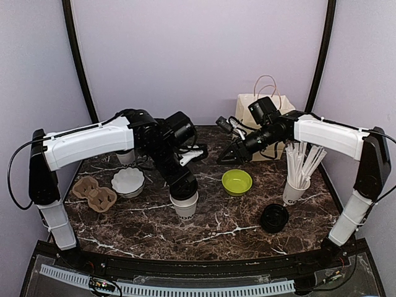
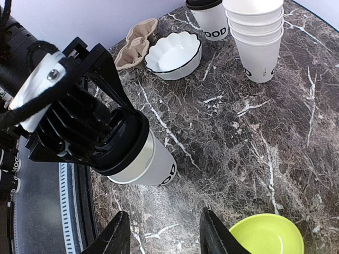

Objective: Pack the takeout coffee

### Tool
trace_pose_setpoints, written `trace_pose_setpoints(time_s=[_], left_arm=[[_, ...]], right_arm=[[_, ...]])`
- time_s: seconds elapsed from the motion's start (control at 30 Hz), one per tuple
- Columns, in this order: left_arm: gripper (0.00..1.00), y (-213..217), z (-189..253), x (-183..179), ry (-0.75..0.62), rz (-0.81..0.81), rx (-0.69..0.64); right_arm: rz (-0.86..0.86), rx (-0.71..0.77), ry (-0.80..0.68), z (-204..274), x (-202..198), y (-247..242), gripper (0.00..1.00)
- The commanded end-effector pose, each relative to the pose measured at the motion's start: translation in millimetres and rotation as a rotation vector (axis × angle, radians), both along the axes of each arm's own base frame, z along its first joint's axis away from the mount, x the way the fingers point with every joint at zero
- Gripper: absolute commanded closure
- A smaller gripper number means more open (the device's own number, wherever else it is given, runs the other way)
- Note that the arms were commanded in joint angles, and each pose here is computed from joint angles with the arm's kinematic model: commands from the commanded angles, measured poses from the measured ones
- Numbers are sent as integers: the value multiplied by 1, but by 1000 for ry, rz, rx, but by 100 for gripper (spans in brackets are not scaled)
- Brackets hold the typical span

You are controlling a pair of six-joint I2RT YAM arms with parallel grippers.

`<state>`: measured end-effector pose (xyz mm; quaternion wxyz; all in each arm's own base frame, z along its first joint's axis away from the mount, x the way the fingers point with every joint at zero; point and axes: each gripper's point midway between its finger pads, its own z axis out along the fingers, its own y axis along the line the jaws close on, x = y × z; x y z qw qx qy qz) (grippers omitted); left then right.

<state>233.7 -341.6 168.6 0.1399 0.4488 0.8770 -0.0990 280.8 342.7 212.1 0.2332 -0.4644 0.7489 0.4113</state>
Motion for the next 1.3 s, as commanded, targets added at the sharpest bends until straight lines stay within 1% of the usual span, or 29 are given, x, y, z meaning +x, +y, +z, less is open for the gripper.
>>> trace_pose_setpoints(time_s=[0.0,0.67,0.8,0.83,0.9,1.1,1.2,1.23,1.27], left_arm=[[24,6,-7,-5,44,4,43],[24,0,-21,-7,82,-3,50],[21,-4,-22,-6,85,-2,41],[9,-5,-21,-5,85,-1,36],[2,-7,-17,-5,81,-2,26],[1,-3,10,-4,39,11,-8],[1,13,31,-4,-14,46,-11],[1,18,31,-6,-18,56,-7],[1,28,32,-2,-58,88,-2]], right_arm=[[4,3,-28,1,0,1,55],[13,8,-31,0,-2,1,55],[13,5,-30,0,-2,1,55],[12,5,-31,0,-2,1,55],[12,3,-31,0,-2,0,55],[7,5,-13,-2,-5,-1,55],[-8,10,42,-7,-10,-2,55],[-14,16,73,-9,-13,-2,56],[-15,23,111,-12,-17,-1,56]])
